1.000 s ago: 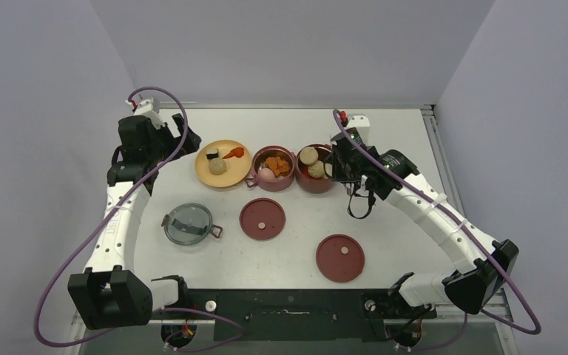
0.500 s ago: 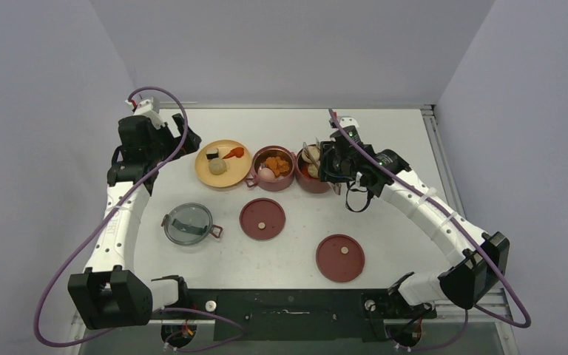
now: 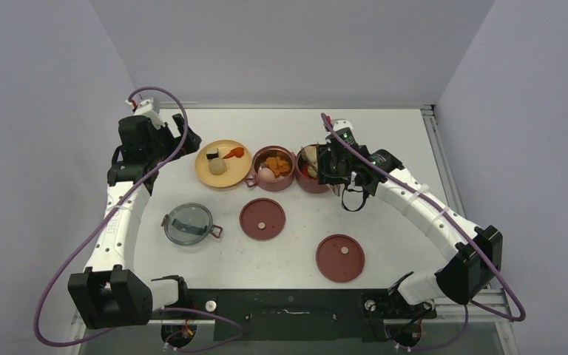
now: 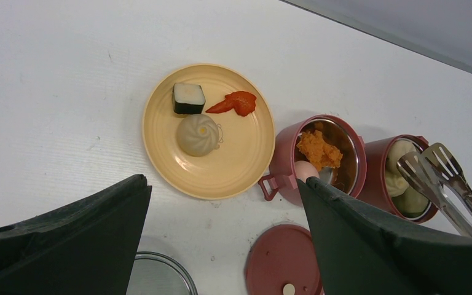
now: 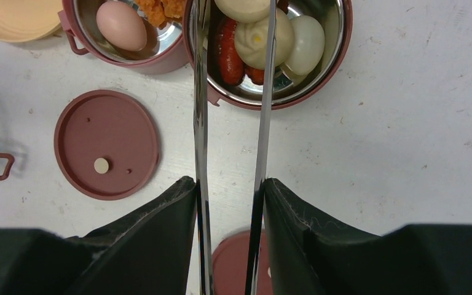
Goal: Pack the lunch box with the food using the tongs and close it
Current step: Place the fake food in the packing box.
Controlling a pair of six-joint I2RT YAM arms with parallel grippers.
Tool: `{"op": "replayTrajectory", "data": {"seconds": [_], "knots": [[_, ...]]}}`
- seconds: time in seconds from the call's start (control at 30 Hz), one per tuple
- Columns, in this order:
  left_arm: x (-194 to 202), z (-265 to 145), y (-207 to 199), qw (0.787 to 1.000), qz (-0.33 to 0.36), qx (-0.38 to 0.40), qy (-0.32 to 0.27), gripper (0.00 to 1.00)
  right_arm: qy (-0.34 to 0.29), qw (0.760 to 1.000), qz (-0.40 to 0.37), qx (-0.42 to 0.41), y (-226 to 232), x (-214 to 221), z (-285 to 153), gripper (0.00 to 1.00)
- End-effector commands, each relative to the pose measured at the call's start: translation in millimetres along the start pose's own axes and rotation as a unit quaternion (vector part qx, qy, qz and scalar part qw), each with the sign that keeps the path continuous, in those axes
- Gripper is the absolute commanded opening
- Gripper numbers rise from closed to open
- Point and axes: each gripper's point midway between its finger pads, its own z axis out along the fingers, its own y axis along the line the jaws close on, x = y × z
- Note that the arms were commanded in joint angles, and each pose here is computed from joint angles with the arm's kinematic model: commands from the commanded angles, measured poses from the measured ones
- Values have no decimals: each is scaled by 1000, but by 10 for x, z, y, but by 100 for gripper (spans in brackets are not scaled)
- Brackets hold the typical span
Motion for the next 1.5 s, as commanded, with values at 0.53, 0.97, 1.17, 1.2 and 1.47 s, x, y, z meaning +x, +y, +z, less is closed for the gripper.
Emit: {"op": "replayTrajectory", "data": {"seconds": [0.53,0.97,1.17,1.2,1.47], "knots": [[-121,22,-125,999,1,27,-20,97,-23,979,-171,105,167,-78,-46,38],[-100,44,-131,999,-1,31,-16,97,-14,972,-201,124,132,8,-23,32],[-95,52,-128,999,-2,30,-15,97,-46,973,-167,152,62,-180,-206,17],[-101,48,-134,999,-2,31,-15,97,-55,975,-156,148,63,-230,-260,16],[-99,44,-145,999,-3,35,-15,97,-32,995,-66,61,-83,-233,-352,13]]}}
